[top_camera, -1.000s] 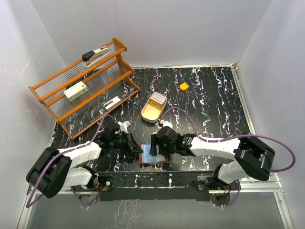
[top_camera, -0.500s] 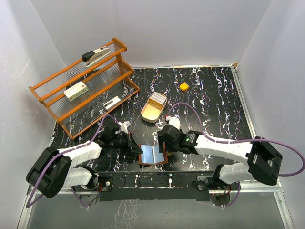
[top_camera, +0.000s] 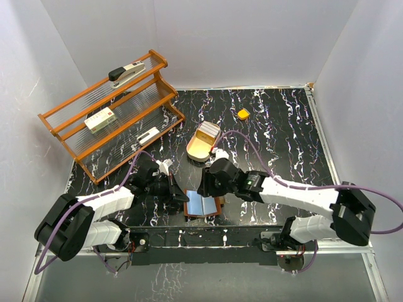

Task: Put the credit cards into the card holder
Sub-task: Open the card holder at the center of the board.

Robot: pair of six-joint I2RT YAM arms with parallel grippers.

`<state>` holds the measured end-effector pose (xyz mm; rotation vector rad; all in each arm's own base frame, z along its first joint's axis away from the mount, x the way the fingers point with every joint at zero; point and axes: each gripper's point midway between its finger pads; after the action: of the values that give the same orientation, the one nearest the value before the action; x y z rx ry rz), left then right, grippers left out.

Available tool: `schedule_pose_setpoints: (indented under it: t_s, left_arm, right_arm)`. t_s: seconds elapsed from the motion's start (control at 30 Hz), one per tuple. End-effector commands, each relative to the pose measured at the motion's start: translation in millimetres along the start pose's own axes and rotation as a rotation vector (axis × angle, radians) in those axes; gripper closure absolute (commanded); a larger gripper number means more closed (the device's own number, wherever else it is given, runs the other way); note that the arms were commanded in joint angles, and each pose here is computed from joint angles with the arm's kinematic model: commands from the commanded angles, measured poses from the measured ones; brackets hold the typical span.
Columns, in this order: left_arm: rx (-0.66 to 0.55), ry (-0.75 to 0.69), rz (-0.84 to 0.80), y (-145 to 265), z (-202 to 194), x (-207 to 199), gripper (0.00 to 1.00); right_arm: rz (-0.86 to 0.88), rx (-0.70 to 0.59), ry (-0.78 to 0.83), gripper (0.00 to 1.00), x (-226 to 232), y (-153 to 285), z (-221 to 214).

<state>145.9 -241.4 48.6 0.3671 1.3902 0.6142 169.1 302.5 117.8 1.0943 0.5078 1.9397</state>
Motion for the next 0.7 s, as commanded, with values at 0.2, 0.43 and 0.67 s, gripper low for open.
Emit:
schedule_pose_setpoints:
  t_s: [0.2,0.43,0.67]
  left_arm:
    - [-0.018,-0.008,0.000,3.4,5.7,-7.8,0.74]
    - [-0.035,-0.033,0.011,2.4,14.1,-10.9,0.57]
    - [-0.019,-0.027,0.023,-5.7,16.0,-5.3,0.58]
  right_arm:
    - [0.003,0.089,-0.021,0.62,-4.4,-41.4,-32.2]
    - [0.000,0.108,-0.033,0.60,-18.0,-50.1,-50.2]
    - [-0.043,0.105,-0.027,0.58,-28.9,-52.9,-54.3]
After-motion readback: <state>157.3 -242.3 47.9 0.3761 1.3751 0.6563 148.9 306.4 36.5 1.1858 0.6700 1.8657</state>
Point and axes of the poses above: each gripper's point midway between its finger pads, its own y axis back along the fingers, its own x axis along the line the jaws close on, z = x × y, and after that the axes turned 3 degrees about -y, right-handed
